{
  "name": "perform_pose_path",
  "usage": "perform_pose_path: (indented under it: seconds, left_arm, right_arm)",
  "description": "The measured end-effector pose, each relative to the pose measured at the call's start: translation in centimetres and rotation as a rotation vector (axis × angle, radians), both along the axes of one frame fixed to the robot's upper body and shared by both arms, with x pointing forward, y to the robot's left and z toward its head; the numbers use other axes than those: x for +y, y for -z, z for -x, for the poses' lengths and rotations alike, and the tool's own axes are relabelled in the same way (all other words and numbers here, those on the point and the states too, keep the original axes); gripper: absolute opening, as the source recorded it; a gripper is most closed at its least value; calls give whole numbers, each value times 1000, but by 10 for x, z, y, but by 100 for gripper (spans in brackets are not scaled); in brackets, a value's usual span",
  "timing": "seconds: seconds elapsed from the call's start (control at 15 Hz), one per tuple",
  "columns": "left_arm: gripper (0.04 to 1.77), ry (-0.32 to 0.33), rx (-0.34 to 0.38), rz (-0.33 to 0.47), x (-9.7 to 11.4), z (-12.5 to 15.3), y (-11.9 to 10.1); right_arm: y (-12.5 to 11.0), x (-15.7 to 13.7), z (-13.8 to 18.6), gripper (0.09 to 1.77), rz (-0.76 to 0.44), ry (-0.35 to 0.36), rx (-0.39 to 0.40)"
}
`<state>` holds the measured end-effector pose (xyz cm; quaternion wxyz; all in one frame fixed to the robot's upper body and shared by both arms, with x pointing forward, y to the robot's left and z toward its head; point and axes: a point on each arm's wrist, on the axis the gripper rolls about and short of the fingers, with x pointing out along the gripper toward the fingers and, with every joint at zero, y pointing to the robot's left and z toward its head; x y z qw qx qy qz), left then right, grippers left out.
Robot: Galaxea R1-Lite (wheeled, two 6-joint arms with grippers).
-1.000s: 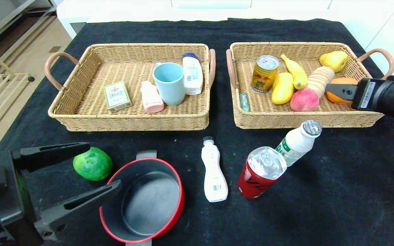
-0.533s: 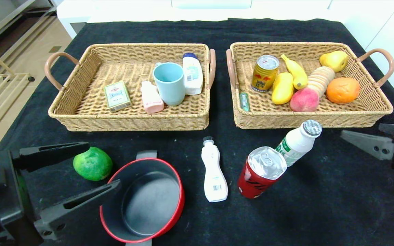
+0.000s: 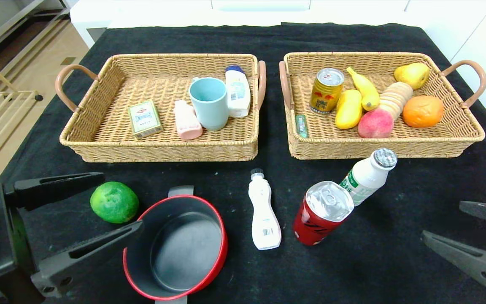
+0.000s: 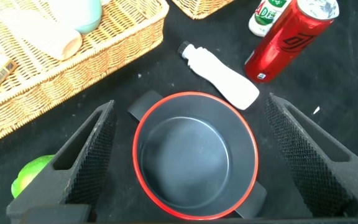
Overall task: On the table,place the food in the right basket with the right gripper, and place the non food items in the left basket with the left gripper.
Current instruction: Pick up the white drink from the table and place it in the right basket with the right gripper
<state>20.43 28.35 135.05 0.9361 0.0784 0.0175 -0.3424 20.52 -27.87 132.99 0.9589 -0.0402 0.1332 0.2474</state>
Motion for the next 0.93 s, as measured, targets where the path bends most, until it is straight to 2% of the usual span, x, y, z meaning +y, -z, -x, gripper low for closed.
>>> perform_pose_path:
  seconds: [0.13,0.33,0.6,0.8,0.93]
  left_arm:
    - [172,0,-1,0,0,0,0]
    - [172,1,-1,0,0,0,0]
    - [172,0,-2,-8,0,0,1]
    - [172,-2,-8,-7,0,1,0]
    - [172,-2,-13,-5,1,2,-1]
  right_arm:
    - [5,4,5,170,11,-32,8]
    - [11,13,3,170,45,-8,21]
    - [11,30,-8,170,35,-41,-1]
    - [4,42,-22,170,6,-4,-62]
    - [6,48,-30,170,14,0,-54]
